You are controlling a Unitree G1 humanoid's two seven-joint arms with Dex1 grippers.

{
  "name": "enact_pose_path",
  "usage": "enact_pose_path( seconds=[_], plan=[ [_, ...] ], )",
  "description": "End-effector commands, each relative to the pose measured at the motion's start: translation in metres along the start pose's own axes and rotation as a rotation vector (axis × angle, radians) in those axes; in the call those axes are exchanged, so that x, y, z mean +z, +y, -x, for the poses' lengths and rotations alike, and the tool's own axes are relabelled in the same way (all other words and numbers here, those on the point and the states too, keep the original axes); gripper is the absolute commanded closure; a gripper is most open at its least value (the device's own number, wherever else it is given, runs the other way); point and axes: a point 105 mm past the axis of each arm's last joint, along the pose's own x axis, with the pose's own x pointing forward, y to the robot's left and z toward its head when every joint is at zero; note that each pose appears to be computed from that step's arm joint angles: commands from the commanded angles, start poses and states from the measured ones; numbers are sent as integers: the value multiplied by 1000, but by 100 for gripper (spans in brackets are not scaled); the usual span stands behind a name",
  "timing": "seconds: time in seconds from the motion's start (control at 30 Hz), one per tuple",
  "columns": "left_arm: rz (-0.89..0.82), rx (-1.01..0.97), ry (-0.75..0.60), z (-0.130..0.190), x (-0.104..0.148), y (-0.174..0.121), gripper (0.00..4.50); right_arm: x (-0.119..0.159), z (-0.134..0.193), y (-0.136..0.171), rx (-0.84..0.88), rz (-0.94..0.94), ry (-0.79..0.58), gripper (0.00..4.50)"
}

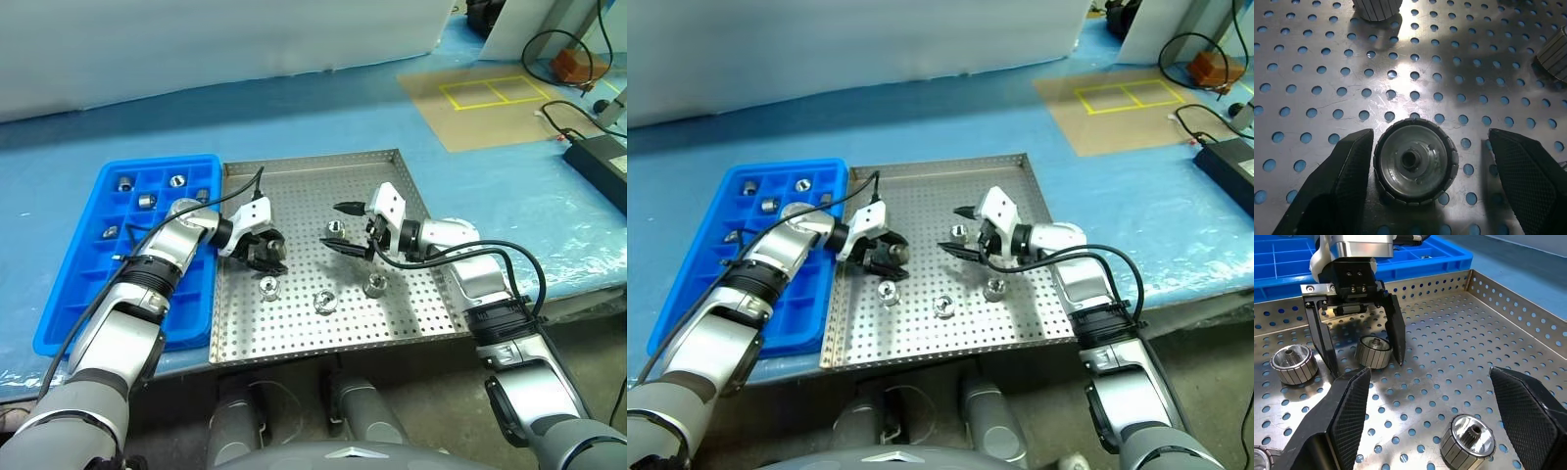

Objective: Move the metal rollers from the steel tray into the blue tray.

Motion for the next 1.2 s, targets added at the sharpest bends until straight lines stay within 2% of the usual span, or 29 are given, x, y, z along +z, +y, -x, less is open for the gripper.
enact_pose_path(
  seconds=[0.03, 0.1, 0.23, 0.33, 0.43, 0.6, 0.7, 0.87, 1.0, 1.2],
  plan=[
    [2, -19, 41, 4, -11, -5, 177, 13, -1, -1, -7, 37, -45, 48],
    [8, 23, 60, 3, -15, -1, 243, 14, -2, 0, -7, 37, -50, 48],
    [12, 7, 39, 7, -14, -5, 275, 15, -6, 0, -3, 37, -55, 48],
    [-3, 97, 7, 12, -6, 4, 275, 16, -8, 0, 6, 39, -62, 48],
    [-55, 114, -85, 25, 16, 0, 275, 19, -10, 2, 27, 35, -73, 48],
    [-184, 156, -225, 78, 62, -27, 275, 28, -18, 5, 80, 36, -101, 48],
    [-203, 232, -237, 109, 69, -41, 275, 36, -28, 8, 133, 47, -123, 48],
    [-133, 346, -191, 147, 56, -69, 275, 60, -50, 19, 280, 75, -191, 48],
    [-95, 519, -18, 174, 18, -83, 275, 85, -69, 32, 408, 98, -258, 48],
    [8, 830, -75, 205, 4, -90, 275, 117, -89, 55, 573, 106, -353, 48]
  ],
)
